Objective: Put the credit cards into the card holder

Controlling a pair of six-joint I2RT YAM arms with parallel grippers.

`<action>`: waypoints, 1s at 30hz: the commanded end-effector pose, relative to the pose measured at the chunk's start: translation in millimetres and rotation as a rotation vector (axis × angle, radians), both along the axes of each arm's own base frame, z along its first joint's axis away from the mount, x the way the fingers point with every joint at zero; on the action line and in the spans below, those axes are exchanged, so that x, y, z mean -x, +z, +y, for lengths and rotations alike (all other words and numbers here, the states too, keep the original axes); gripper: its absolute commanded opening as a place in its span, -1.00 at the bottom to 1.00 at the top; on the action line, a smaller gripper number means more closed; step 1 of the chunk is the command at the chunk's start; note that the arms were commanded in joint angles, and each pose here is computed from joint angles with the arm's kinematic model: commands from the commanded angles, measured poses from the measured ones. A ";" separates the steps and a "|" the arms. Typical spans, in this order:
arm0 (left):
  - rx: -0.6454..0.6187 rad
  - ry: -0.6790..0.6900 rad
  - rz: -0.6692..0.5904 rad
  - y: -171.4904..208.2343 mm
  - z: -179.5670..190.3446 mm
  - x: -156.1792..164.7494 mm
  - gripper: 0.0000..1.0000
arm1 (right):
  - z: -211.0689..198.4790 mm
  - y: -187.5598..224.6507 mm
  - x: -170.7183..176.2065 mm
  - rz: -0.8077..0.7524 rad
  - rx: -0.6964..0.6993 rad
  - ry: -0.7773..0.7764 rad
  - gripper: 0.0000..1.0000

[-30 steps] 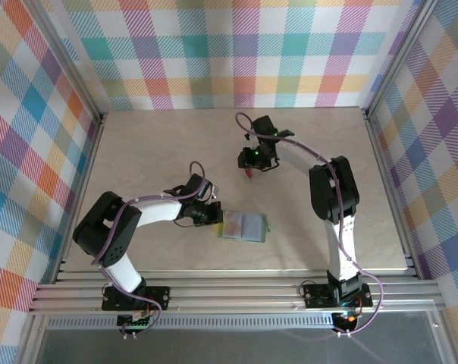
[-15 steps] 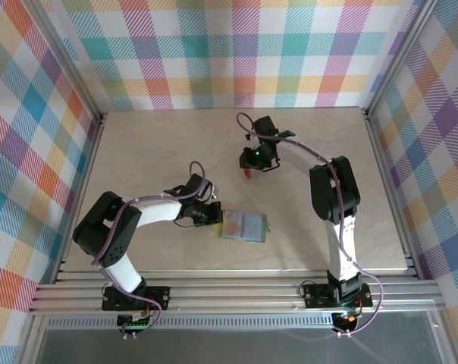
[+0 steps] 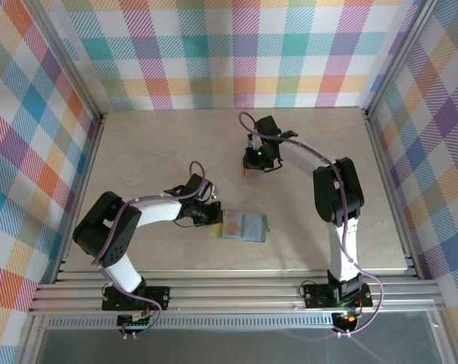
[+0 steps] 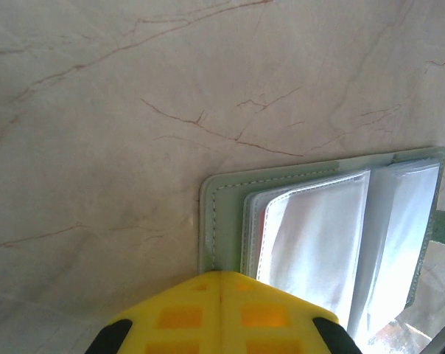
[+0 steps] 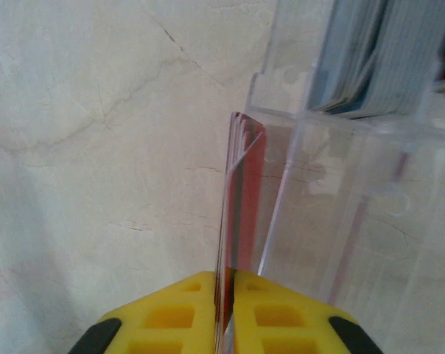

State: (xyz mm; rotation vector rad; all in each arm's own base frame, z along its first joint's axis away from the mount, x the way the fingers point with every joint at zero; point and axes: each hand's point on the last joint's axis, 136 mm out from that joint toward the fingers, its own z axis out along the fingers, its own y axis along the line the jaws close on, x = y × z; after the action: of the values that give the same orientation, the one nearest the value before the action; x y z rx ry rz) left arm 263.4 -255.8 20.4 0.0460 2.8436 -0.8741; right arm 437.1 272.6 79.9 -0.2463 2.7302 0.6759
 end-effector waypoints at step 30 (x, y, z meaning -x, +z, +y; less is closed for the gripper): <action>0.316 0.229 -0.082 107.8 -24.3 -102.0 -1.00 | -4.8 4.8 16.9 0.042 -0.003 0.041 -0.95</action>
State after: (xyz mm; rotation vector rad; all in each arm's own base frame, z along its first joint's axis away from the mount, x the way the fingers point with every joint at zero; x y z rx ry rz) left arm 338.0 -262.9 116.5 -0.2162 2.5907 -1.0594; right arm 428.9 266.2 79.3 -0.2588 2.7587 0.6490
